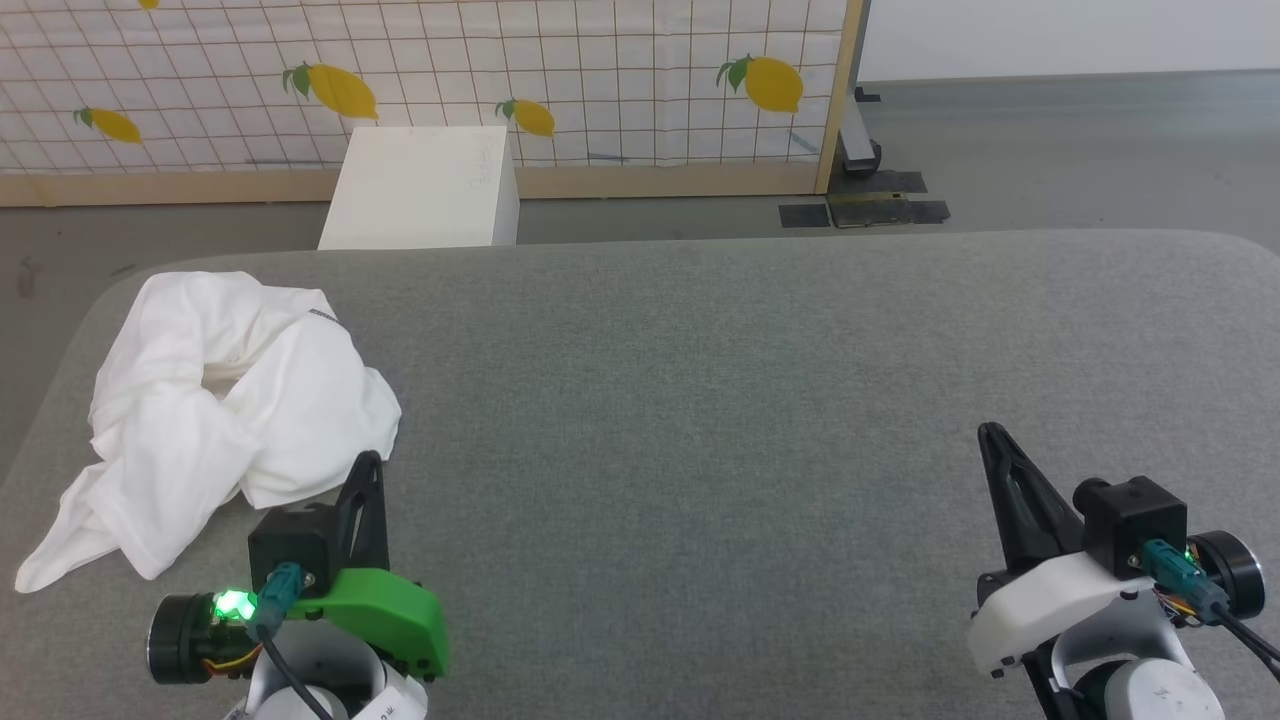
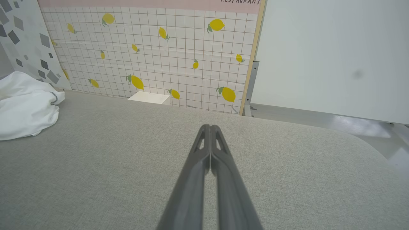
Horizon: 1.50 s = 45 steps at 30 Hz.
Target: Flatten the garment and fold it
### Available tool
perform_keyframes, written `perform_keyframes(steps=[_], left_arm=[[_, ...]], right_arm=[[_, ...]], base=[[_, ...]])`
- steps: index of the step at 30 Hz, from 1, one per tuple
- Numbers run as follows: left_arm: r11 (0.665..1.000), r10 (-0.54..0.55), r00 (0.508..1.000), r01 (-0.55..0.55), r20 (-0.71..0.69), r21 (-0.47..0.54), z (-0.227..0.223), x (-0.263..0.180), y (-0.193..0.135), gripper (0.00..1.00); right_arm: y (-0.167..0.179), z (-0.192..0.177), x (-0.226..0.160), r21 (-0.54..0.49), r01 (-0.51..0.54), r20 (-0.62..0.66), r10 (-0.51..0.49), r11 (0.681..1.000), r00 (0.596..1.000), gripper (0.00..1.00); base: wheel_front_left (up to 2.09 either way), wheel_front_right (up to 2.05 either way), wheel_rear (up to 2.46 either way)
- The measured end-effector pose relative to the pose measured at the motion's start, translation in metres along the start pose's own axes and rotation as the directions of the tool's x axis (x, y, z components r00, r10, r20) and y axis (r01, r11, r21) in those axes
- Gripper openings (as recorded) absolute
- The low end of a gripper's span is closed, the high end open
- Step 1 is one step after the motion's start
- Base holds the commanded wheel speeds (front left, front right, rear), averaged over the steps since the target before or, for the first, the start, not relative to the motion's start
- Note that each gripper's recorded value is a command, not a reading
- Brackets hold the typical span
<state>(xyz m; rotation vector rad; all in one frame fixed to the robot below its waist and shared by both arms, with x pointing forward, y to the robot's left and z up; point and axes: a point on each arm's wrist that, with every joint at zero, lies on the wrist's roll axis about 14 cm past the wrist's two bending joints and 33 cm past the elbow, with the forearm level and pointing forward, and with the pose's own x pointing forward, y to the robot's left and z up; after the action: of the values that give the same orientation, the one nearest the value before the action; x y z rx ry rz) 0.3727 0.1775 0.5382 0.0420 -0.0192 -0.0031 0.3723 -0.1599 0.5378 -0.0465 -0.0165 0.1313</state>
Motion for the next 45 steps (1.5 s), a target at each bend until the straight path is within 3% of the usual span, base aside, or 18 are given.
perform_keyframes(steps=[17, 18, 45], left_arm=[[1.0, 0.0, 1.0, 0.0, 0.0, 0.0, 0.0, 0.0, -0.0001, 0.0], [1.0, 0.0, 1.0, 0.0, 0.0, 0.0, 0.0, 0.0, -0.0001, 1.0], [1.0, -0.009, 1.0, 0.009, 0.008, -0.021, -0.0042, -0.0013, -0.0077, 1.0]], right_arm=[[0.0, 0.0, 0.0, 0.0, 0.0, 0.0, 0.0, 1.0, 1.0, 0.0], [0.0, 0.0, 0.0, 0.0, 0.0, 0.0, 0.0, 1.0, 1.0, 1.0], [-0.0069, -0.007, -0.0041, 0.046, 0.022, 0.006, -0.022, 0.999, 1.0, 1.0]], base=[[0.0, 0.0, 0.0], [0.0, 0.0, 0.0], [0.0, 0.0, 0.0]])
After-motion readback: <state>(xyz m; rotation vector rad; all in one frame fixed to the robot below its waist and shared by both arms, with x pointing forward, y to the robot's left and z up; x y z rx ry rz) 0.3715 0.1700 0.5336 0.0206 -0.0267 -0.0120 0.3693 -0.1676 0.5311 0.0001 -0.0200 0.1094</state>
